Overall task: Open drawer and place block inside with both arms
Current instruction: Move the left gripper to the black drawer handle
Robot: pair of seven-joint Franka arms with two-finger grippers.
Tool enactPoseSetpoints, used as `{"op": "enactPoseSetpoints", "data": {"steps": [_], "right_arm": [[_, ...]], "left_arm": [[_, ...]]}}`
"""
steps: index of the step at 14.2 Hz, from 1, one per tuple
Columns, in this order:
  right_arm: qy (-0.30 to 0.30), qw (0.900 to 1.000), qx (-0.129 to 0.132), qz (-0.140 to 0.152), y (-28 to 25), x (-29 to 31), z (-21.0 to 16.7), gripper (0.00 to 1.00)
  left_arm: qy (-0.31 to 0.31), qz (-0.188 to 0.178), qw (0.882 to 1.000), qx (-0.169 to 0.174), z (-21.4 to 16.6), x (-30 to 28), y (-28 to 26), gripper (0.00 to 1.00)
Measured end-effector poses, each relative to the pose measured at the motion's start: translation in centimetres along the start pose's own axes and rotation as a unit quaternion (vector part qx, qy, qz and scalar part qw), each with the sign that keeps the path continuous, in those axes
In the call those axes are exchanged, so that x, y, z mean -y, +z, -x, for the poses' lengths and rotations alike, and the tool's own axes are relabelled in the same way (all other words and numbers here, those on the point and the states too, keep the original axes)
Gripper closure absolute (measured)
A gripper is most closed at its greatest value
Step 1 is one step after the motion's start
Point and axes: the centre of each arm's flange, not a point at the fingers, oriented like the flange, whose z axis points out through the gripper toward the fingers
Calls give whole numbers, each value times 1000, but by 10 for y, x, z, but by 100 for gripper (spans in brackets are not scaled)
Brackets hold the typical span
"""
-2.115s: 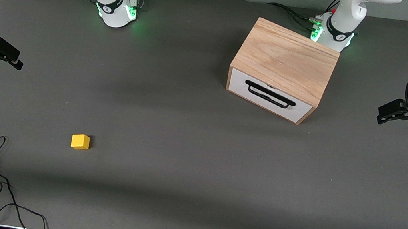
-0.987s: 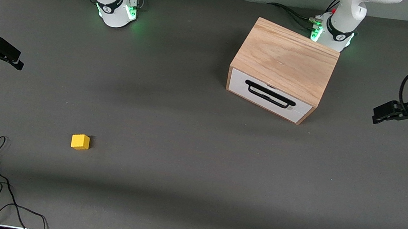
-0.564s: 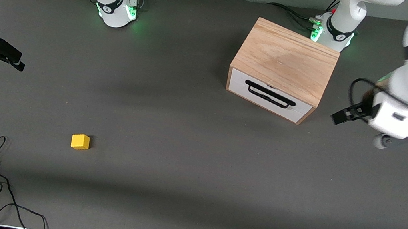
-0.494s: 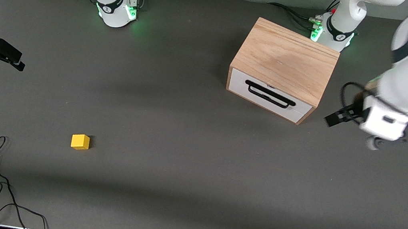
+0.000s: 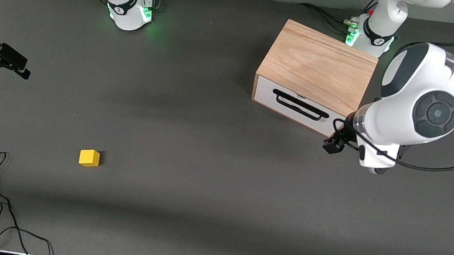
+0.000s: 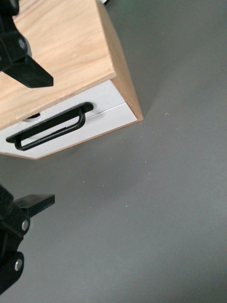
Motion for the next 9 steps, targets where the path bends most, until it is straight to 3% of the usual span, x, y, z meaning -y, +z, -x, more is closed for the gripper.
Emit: {"op": "enactPoseSetpoints", "data": {"steps": [3,9], "right_arm": [[-1,1000,0,0,0,1,0,0],[0,1000,1,2,0,-1,0,0]], "left_arm": [[-44,-10,999,0,22,-19,29,0],[-60,-56,996,-19,67,-37,113,0]]}}
